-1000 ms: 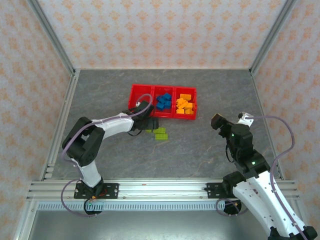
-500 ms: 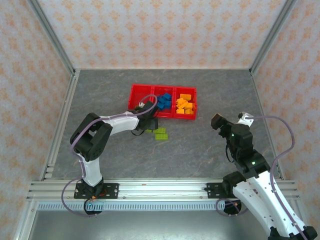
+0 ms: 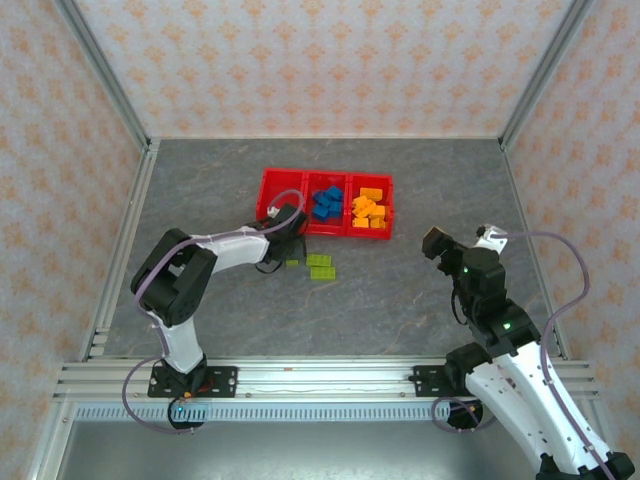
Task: Sort the legos into containers by color
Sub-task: Pick up the lego from the center of the table, then place the lego in the container.
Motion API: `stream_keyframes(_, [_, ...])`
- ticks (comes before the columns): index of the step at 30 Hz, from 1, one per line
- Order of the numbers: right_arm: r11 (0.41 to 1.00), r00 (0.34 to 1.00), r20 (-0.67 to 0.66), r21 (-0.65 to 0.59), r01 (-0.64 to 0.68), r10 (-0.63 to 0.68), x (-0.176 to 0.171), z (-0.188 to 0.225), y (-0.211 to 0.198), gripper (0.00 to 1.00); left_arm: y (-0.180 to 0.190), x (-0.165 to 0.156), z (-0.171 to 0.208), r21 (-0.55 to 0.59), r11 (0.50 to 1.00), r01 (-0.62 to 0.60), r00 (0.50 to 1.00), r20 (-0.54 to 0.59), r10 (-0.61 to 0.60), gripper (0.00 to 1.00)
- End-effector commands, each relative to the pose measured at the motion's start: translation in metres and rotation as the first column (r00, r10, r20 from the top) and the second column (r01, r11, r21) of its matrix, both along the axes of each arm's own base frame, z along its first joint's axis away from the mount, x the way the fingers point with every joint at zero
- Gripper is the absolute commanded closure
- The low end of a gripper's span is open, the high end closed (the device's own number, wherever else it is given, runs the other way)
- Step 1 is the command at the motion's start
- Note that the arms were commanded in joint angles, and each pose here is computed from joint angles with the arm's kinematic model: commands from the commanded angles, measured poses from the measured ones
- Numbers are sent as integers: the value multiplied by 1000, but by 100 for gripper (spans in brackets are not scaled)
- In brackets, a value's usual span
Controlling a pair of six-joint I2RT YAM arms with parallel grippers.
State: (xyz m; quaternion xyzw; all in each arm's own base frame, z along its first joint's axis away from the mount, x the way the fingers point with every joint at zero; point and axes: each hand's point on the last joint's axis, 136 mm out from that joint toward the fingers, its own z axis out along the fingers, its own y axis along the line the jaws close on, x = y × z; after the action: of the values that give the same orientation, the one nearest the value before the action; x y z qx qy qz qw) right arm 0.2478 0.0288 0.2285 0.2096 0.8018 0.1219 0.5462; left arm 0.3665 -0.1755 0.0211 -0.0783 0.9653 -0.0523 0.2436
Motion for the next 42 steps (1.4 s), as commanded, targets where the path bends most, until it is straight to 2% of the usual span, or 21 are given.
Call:
stream_keyframes(1, [1000,1000,5,-14,20,-20,1,-2,-4,0,25,-14,-11,34,997,-76,996,-40,77,51])
stream_keyframes(4, [1000,1000,5,-11,17,-17,1,-3,-3,0,25,-13,0,2,996,-85,996,6,85,63])
stream_keyframes(11, [1000,1000,2,-11,15,-15,1,-2,-3,0,30,-14,45,-61,992,-112,987,110,118,73])
stream_keyframes(20, [1000,1000,-11,-18,16,-16,3,-6,-2,0,44,-4,133,-52,991,-125,947,292,135,74])
stream_keyframes(24, [1000,1000,-14,-19,18,-19,3,-6,-3,0,49,17,160,20,994,-107,935,342,94,74])
stream_keyframes(28, [1000,1000,-13,-17,20,-20,2,-6,-3,0,60,48,164,74,991,-115,941,327,85,74])
stream_keyframes(34, [1000,1000,-9,-17,25,-25,2,-4,-4,0,58,91,148,91,992,-83,958,282,55,74])
stream_keyframes(42, [1000,1000,-18,-22,15,-15,3,-7,-2,0,48,124,120,83,995,-55,967,254,32,71])
